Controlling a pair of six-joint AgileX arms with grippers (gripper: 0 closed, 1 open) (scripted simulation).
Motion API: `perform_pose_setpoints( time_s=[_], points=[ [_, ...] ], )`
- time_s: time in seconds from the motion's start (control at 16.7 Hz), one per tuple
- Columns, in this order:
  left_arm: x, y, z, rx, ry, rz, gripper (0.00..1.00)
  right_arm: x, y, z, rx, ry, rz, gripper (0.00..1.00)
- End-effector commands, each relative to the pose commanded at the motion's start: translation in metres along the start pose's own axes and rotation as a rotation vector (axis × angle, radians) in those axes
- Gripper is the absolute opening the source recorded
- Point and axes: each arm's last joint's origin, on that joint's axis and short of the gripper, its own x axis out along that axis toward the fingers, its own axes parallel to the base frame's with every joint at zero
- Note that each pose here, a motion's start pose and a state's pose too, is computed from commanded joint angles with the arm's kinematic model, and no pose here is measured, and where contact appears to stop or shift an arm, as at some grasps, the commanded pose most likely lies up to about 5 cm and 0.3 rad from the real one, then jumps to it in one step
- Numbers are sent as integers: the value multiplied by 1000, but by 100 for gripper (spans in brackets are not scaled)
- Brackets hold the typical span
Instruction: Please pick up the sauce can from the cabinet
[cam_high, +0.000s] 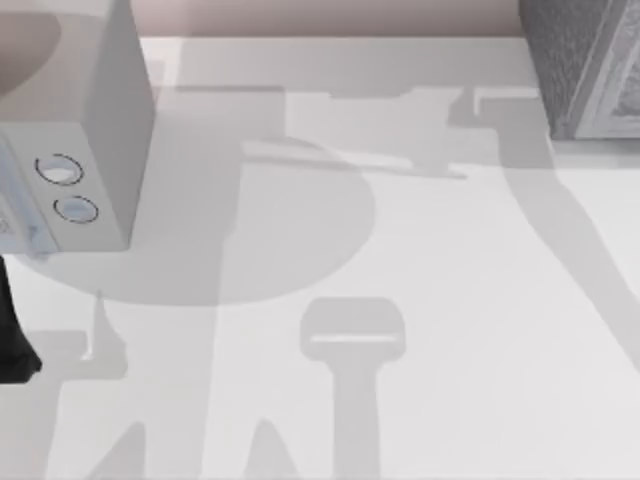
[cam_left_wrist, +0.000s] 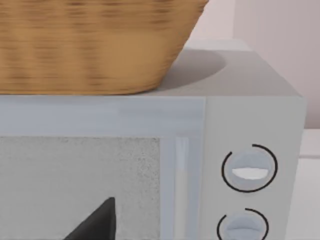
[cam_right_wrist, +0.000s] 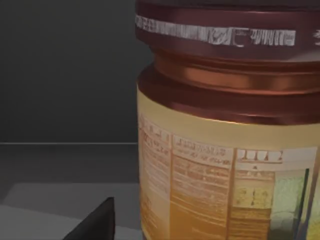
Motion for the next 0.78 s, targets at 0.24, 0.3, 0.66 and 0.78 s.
perform_pose_setpoints(
  time_s=[0.24, 0.3, 0.66, 0.78],
  points=[
    [0, 0, 0, 0, 0, 0, 100, 4, -1, 1, 0, -1, 0, 100],
    [0, 0, 0, 0, 0, 0, 100, 11, -1, 2, 1, -2, 0, 100],
    [0, 0, 0, 0, 0, 0, 100, 60, 0, 0, 0, 0, 0, 100],
    [0, 0, 0, 0, 0, 0, 100, 60, 0, 0, 0, 0, 0, 100]
  ],
)
